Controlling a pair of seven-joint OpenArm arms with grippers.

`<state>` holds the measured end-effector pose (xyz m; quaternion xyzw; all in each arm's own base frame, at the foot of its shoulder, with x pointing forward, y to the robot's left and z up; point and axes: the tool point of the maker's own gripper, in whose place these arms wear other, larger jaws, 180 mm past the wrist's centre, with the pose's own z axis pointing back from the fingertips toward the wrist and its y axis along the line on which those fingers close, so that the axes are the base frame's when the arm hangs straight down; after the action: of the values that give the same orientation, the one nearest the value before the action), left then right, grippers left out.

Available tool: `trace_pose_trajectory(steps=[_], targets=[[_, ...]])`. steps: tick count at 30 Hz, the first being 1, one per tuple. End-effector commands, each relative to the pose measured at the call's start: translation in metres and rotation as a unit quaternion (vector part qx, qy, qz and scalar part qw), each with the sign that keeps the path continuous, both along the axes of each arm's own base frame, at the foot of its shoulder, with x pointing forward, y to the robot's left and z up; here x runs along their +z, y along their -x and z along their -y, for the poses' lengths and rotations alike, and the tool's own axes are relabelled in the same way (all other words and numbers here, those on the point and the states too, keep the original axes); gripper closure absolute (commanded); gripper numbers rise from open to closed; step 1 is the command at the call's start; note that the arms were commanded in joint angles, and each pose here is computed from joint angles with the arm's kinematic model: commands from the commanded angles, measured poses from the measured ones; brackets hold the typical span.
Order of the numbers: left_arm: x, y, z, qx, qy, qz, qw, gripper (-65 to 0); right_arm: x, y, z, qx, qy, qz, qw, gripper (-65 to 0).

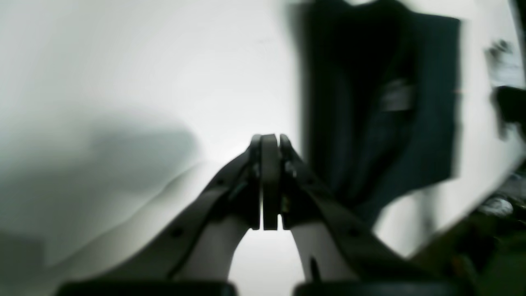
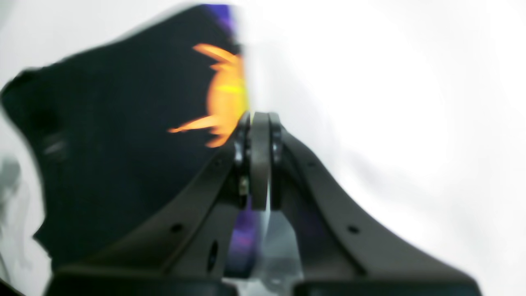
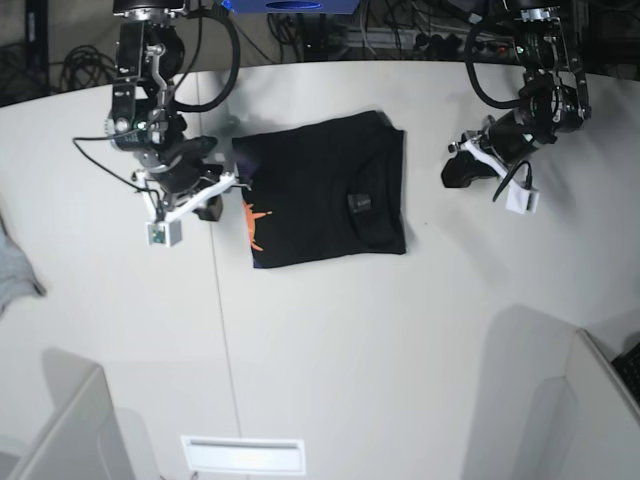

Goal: Fold the T-shirt properly
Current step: 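Grasp the edge of the folded bundle with the left gripper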

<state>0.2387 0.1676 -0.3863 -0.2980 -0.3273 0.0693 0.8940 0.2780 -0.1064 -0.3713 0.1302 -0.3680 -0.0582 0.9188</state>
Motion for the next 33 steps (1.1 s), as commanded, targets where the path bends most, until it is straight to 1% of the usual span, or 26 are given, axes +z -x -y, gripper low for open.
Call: trace_pose_trajectory(steps=[1, 5, 8, 10, 12, 16, 19, 23, 24, 25, 26, 28, 30, 32, 33], targets=[[0.013, -0.011, 0.003, -0.003, 0.009, 0.026, 1.000, -9.7, 0.011, -0.005, 0.007, -0.009, 0.001, 0.023, 0.9997, 0.0], [0.018, -0.023, 0.036, -0.030, 0.036, 0.040, 0.998, -38.0, 0.004, 0.004, 0.038, -0.050, 0.012, 0.010, 0.9986, 0.0], [0.021, -0.029, 0.053, -0.038, 0.055, 0.046, 0.997, -53.0, 0.003, 0.007, 0.051, -0.056, 0.026, 0.007, 0.9981, 0.0], [0.017, -0.032, 0.066, -0.047, 0.066, 0.041, 0.996, -59.7, 0.001, 0.010, 0.054, -0.047, 0.036, 0.003, 0.9982, 0.0], [0.009, -0.033, 0.077, -0.059, 0.076, 0.027, 0.995, -61.9, 0.002, 0.010, 0.058, -0.049, 0.041, 0.003, 0.9980, 0.0], [-0.015, -0.034, 0.095, -0.078, 0.089, -0.013, 0.993, -61.7, 0.002, 0.010, 0.061, -0.050, 0.044, 0.003, 0.9978, 0.0], [-0.033, -0.034, 0.098, -0.088, 0.072, -0.036, 0.993, -61.7, 0.000, 0.014, 0.066, -0.047, 0.052, -0.002, 0.9975, 0.0], [-0.049, -0.032, 0.104, -0.093, 0.046, -0.055, 0.993, -61.4, 0.001, 0.014, 0.068, -0.046, 0.055, -0.001, 0.9974, 0.0], [-0.052, -0.031, 0.106, -0.097, 0.037, -0.058, 0.993, -60.2, 0.001, 0.014, 0.069, -0.049, 0.056, 0.000, 0.9973, 0.0], [-0.055, -0.029, 0.107, -0.100, 0.030, -0.061, 0.993, -56.9, 0.002, 0.015, 0.076, -0.057, 0.058, 0.000, 0.9966, 0.0], [-0.057, -0.028, 0.109, -0.102, 0.024, -0.063, 0.992, -52.3, 0.003, 0.015, 0.081, -0.065, 0.061, 0.001, 0.9961, 0.0], [-0.060, -0.027, 0.111, -0.106, 0.015, -0.066, 0.992, -37.4, 0.004, 0.016, 0.092, -0.080, 0.064, 0.002, 0.9948, 0.0], [-0.061, -0.027, 0.109, -0.109, 0.005, -0.067, 0.992, -19.9, 0.006, 0.017, 0.103, -0.095, 0.068, 0.003, 0.9931, 0.0], [-0.060, -0.032, 0.107, -0.112, -0.005, -0.063, 0.992, -5.4, 0.007, 0.019, 0.112, -0.107, 0.072, 0.003, 0.9916, 0.0], [-0.061, -0.033, 0.106, -0.115, -0.011, -0.064, 0.991, 0.0, 0.008, 0.020, 0.117, -0.115, 0.074, 0.003, 0.9906, 0.0]])
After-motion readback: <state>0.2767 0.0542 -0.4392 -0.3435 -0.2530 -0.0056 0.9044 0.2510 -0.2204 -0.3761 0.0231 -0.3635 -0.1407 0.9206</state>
